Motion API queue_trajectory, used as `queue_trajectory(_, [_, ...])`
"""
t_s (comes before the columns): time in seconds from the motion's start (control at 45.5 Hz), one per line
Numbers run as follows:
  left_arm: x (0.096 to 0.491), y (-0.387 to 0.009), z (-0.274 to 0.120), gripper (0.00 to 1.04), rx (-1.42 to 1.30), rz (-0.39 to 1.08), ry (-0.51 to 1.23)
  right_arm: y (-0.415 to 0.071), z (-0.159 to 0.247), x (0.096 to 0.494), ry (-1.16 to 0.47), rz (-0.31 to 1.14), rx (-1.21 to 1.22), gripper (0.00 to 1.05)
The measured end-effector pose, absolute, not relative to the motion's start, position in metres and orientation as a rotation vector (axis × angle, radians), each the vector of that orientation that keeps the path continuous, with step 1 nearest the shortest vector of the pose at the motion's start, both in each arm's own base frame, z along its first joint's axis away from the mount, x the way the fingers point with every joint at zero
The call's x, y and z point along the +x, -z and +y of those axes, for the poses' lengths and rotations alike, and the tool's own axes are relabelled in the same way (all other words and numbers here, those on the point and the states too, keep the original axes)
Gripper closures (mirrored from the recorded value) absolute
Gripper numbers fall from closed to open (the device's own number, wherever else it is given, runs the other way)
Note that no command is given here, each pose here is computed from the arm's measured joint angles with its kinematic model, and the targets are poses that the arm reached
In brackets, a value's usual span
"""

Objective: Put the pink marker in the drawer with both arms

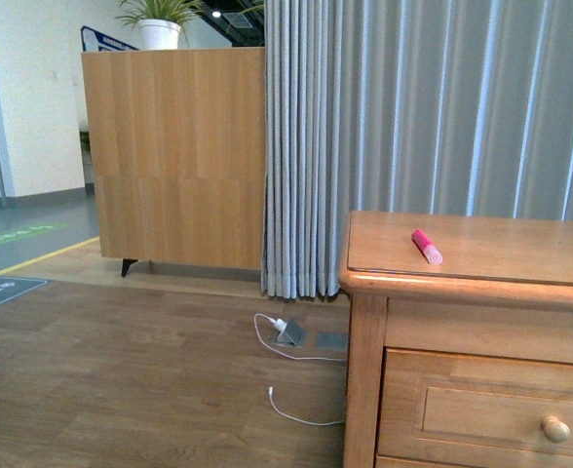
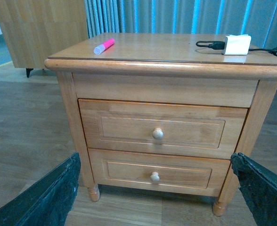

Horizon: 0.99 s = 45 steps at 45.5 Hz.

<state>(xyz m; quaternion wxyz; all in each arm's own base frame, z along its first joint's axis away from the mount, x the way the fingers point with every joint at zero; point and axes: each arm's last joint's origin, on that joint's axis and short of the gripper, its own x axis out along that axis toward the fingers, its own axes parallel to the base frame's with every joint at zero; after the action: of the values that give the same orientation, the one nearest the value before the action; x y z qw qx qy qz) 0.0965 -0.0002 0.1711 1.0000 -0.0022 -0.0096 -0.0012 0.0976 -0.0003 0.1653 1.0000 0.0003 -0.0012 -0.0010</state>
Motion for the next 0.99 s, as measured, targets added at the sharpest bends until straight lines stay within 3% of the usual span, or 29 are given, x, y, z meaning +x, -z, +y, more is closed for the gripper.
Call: queue_trajectory(0.989, [0.0965, -0.1711, -0.0002, 0.06, -0.004, -0.019, 0.002, -0.1653, -0.0003, 0.0976, 0.002, -0.002, 0.001, 0.08])
